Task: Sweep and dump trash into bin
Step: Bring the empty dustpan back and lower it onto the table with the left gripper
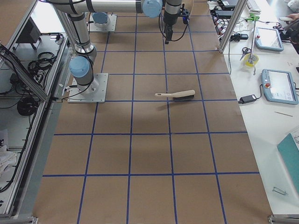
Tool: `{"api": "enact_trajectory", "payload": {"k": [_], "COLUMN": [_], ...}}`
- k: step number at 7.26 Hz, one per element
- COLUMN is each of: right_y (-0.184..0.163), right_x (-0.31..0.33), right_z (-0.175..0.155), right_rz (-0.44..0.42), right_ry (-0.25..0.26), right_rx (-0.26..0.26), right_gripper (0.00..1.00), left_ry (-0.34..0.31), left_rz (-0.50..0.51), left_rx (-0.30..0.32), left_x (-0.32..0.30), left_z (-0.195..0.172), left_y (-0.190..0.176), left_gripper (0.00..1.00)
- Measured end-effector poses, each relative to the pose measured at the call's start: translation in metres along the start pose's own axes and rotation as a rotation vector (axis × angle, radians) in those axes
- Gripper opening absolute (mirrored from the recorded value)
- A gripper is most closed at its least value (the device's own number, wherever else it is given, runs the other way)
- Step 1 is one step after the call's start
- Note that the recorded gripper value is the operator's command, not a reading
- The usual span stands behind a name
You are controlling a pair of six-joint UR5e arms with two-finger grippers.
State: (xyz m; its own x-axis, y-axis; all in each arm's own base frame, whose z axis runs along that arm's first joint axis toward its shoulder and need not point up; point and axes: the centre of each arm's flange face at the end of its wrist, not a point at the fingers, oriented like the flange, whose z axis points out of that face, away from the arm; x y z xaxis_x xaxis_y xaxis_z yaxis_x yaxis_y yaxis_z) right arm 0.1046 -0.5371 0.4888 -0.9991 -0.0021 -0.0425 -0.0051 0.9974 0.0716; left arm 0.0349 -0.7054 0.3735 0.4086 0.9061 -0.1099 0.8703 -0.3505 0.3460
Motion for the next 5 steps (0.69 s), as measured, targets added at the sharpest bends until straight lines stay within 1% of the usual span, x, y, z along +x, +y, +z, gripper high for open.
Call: {"api": "enact_trajectory", "payload": {"k": [2,3,4,5], "right_y": [0.001,0.003,0.008,0.011], "right_x": [0.000,0.001,0.003,0.004], "right_z": [0.003,0.007,0.011,0.014], "right_rz": [0.035,0.039,0.040,0.040], "right_ry": [0.002,0.008,0.024,0.038], "right_rx": [-0.006,-0.016,-0.026,-0.031], "right_gripper": [1.00,1.00,1.00,1.00], "left_ry": [0.022,0.042,0.067,0.092], "left_rz": [-0.192,-0.280,-0.343,-0.383], "left_rx": [0.118,0.164,0.198,0.222], "left_x": [-0.007,-0.011,-0.013,-0.014], "left_z": [0.038,0.053,0.066,0.076], "left_y": [-0.038,-0.052,-0.063,-0.070], "left_gripper": [0.00,0.00,0.00,0.00]}}
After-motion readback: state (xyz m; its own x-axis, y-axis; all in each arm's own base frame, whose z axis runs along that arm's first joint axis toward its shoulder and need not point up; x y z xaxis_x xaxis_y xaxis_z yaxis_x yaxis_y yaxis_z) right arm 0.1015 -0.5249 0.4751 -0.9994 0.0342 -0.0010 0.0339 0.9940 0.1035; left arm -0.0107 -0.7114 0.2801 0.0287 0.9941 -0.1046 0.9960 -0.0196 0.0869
